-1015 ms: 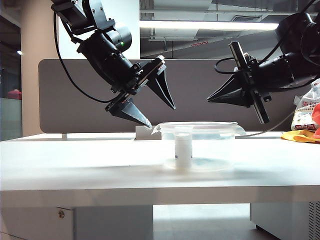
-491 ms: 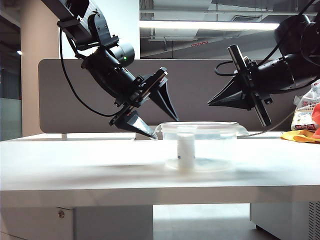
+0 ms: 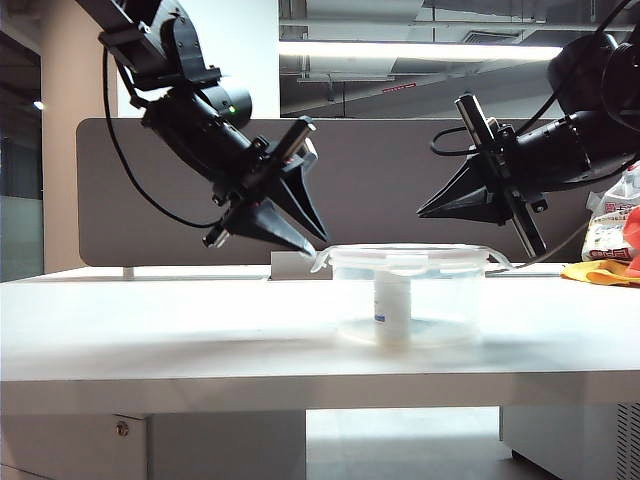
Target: Remove the lid of the round box, pick up the small white medicine bottle inside, and place it on the table.
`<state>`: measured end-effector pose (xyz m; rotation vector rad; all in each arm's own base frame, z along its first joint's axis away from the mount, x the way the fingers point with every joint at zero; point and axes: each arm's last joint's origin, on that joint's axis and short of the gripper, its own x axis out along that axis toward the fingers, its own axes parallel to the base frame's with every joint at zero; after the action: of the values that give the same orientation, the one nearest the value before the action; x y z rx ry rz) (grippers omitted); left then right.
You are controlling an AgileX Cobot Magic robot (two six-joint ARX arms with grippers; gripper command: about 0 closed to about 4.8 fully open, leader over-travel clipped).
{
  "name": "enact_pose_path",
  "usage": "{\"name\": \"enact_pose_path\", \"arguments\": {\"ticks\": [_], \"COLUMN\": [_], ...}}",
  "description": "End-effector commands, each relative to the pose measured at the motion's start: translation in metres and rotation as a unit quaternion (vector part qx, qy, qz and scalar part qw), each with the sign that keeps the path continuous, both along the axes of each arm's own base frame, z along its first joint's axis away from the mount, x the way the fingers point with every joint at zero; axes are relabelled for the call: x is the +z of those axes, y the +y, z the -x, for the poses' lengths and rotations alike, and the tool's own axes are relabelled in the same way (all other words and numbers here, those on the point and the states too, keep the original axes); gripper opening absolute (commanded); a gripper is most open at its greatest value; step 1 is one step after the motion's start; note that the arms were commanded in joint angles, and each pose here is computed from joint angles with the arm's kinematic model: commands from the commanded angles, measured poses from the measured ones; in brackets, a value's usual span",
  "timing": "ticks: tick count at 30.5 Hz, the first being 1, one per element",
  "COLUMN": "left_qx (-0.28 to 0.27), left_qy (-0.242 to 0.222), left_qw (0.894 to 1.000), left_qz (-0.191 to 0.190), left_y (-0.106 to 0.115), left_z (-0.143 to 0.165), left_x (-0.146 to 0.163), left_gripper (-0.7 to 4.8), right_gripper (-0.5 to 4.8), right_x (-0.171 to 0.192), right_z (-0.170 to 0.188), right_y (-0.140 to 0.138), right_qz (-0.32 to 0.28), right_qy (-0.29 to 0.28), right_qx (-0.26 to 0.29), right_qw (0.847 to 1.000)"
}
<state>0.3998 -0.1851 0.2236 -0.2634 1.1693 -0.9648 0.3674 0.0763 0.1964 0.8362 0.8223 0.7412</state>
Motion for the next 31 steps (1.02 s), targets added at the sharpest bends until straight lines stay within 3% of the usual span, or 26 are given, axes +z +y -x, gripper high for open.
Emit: {"name": "enact_pose_path", "arguments": {"ticks": [1, 6, 11, 15, 18, 21, 25, 28, 31], "left_qx": [-0.02, -0.049, -0.05, -0.032, -0.01, 0.002, 0.012, 0.011, 0.016], "left_qy": [-0.003, 0.01, -0.057, -0.128, -0.191, -0.23, -0.273, -0.298, -0.32], "left_qw": [0.999, 0.999, 0.997, 0.99, 0.979, 0.97, 0.957, 0.949, 0.941], "left_qz": [0.03, 0.014, -0.032, -0.057, -0.066, -0.078, -0.096, -0.106, -0.11], "left_y": [0.002, 0.006, 0.013, 0.02, 0.025, 0.024, 0.02, 0.014, 0.012], "left_z": [0.003, 0.012, 0.021, 0.032, 0.045, 0.057, 0.074, 0.088, 0.1], "left_x": [0.011, 0.009, 0.034, 0.068, 0.099, 0.115, 0.127, 0.13, 0.131], "left_gripper": [1.19, 1.2, 1.19, 1.15, 1.15, 1.15, 1.15, 1.15, 1.15], "right_gripper": [-0.06, -0.06, -0.06, -0.06, -0.06, -0.06, 0.08, 0.55, 0.68], "right_x": [0.004, 0.005, 0.016, 0.015, 0.008, 0.008, 0.009, 0.012, 0.014], "right_z": [0.0, 0.001, 0.005, 0.014, 0.018, 0.017, 0.016, 0.014, 0.012], "right_y": [0.0, 0.001, -0.01, -0.024, -0.034, -0.036, -0.036, -0.035, -0.035], "right_qz": [0.001, -0.003, 0.058, 0.136, 0.156, 0.161, 0.154, 0.149, 0.141], "right_qy": [-0.011, -0.016, -0.059, -0.035, 0.005, 0.004, -0.005, -0.017, -0.027], "right_qx": [0.001, 0.017, -0.022, -0.062, -0.075, -0.08, -0.082, -0.084, -0.089], "right_qw": [1.0, 1.0, 0.996, 0.988, 0.985, 0.984, 0.985, 0.985, 0.986]}}
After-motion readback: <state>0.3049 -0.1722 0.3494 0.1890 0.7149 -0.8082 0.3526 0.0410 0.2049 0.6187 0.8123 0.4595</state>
